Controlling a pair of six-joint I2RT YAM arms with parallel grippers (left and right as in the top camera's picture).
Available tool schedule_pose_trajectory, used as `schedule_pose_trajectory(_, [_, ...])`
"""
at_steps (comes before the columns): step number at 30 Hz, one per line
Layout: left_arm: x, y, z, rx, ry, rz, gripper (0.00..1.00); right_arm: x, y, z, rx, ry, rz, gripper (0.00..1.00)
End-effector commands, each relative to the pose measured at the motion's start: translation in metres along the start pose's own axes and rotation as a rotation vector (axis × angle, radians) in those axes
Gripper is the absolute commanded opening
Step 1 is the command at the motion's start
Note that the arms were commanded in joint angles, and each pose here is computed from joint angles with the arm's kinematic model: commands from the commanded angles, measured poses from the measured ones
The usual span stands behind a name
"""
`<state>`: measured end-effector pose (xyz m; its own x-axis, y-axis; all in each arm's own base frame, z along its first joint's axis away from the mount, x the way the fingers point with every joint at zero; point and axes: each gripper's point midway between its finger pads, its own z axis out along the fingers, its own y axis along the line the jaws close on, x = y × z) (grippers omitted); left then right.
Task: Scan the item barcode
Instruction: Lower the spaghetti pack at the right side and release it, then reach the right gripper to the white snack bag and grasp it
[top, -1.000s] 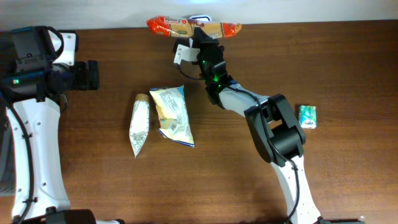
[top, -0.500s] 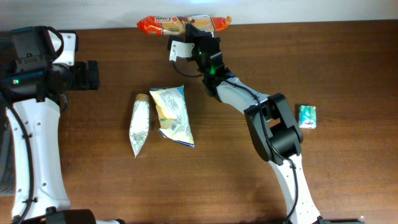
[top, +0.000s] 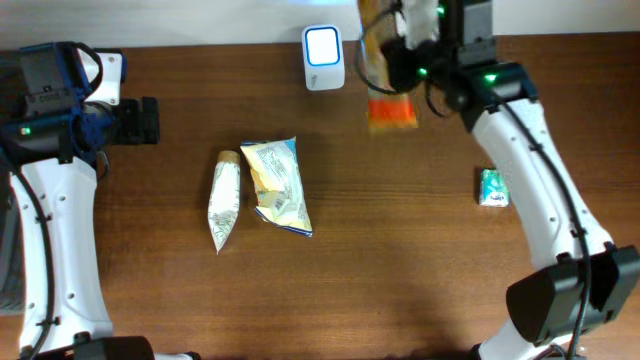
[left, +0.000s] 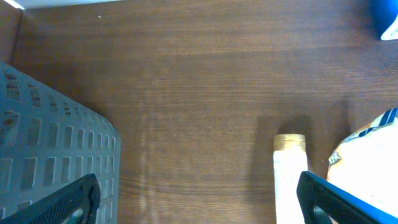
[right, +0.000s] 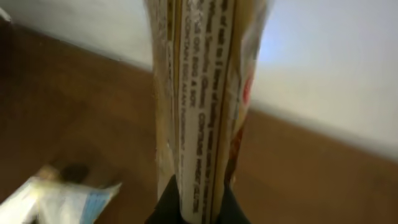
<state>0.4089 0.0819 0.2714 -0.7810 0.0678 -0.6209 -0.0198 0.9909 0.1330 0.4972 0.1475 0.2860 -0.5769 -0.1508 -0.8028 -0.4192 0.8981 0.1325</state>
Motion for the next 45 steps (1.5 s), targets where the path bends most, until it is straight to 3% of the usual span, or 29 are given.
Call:
schedule_pose_trajectory(1, [0.000, 0.000, 0.000, 0.008, -0.002, 0.013, 0.99, 0.029, -0.015, -0.049, -0.030, 0.136, 0.210, 0.04])
schedule_pose_trajectory(5, [0.000, 0.000, 0.000, 0.008, -0.002, 0.013, 0.99, 0.138, -0.076, -0.052, 0.109, 0.505, 0.323, 0.04])
schedule_pose_trajectory(10, [0.000, 0.000, 0.000, 0.008, -0.002, 0.013, 0.99, 0.216, -0.093, -0.010, 0.045, 0.732, 0.306, 0.04])
schedule_pose_trajectory(12, [0.000, 0.000, 0.000, 0.008, -0.002, 0.013, 0.99, 0.233, -0.099, -0.004, 0.041, 0.780, 0.338, 0.44])
schedule_pose_trajectory(13, [0.000, 0.000, 0.000, 0.008, -0.002, 0.013, 0.99, 0.235, -0.107, -0.009, 0.065, 0.786, 0.348, 0.55])
schedule_pose_trajectory(14, [0.000, 0.000, 0.000, 0.008, -0.002, 0.013, 0.99, 0.233, -0.115, -0.015, 0.084, 0.782, 0.365, 0.73])
schedule_pose_trajectory(17, [0.000, 0.000, 0.000, 0.008, -0.002, 0.013, 0.99, 0.202, -0.115, -0.028, 0.047, 0.718, 0.450, 0.99])
schedule_pose_trajectory(20, [0.000, 0.000, 0.000, 0.008, -0.002, 0.013, 0.99, 0.147, -0.053, -0.011, -0.273, 0.552, 0.477, 0.99])
schedule_pose_trajectory(22, [0.000, 0.000, 0.000, 0.008, -0.002, 0.013, 0.99, 0.137, -0.014, 0.005, -0.362, 0.538, 0.403, 0.99])
schedule_pose_trajectory(23, [0.000, 0.000, 0.000, 0.008, -0.002, 0.013, 0.99, 0.132, 0.024, 0.018, -0.417, 0.533, 0.297, 0.89])
schedule_pose_trajectory(24, [0.000, 0.000, 0.000, 0.008, -0.002, 0.013, 0.99, 0.127, 0.058, 0.029, -0.455, 0.521, 0.201, 0.72])
schedule_pose_trajectory(25, [0.000, 0.000, 0.000, 0.008, -0.002, 0.013, 0.99, 0.125, 0.090, 0.042, -0.453, 0.504, 0.087, 0.68])
schedule_pose_trajectory(27, [0.000, 0.000, 0.000, 0.008, -0.002, 0.013, 0.99, 0.127, 0.129, 0.075, -0.332, 0.468, -0.082, 0.70])
schedule_pose_trajectory(29, [0.000, 0.000, 0.000, 0.008, -0.002, 0.013, 0.99, 0.137, 0.152, 0.108, -0.292, 0.440, -0.175, 0.80])
schedule_pose_trajectory(31, [0.000, 0.000, 0.000, 0.008, -0.002, 0.013, 0.99, 0.161, 0.166, 0.156, -0.319, 0.429, -0.198, 0.86])
schedule_pose_trajectory(35, [0.000, 0.000, 0.000, 0.008, -0.002, 0.013, 0.99, 0.192, 0.175, 0.183, -0.403, 0.461, -0.171, 0.86])
schedule_pose_trajectory(36, [0.000, 0.000, 0.000, 0.008, -0.002, 0.013, 0.99, 0.197, 0.178, 0.185, -0.428, 0.473, -0.162, 0.75])
schedule_pose_trajectory(37, [0.000, 0.000, 0.000, 0.008, -0.002, 0.013, 0.99, 0.203, 0.178, 0.187, -0.432, 0.485, -0.158, 0.55])
schedule_pose_trajectory(38, [0.000, 0.000, 0.000, 0.008, -0.002, 0.013, 0.99, 0.205, 0.176, 0.187, -0.429, 0.494, -0.154, 0.23])
schedule_pose_trajectory(39, [0.000, 0.000, 0.000, 0.008, -0.002, 0.013, 0.99, 0.204, 0.174, 0.185, -0.426, 0.497, -0.149, 0.11])
schedule_pose_trajectory(40, [0.000, 0.000, 0.000, 0.008, -0.002, 0.013, 0.99, 0.198, 0.167, 0.179, -0.417, 0.499, -0.138, 0.04])
schedule_pose_trajectory(43, [0.000, 0.000, 0.000, 0.008, -0.002, 0.013, 0.99, 0.165, 0.141, 0.142, -0.350, 0.502, -0.065, 0.04])
schedule_pose_trajectory(45, [0.000, 0.000, 0.000, 0.008, -0.002, 0.013, 0.99, 0.152, 0.102, 0.109, -0.104, 0.553, 0.199, 0.04])
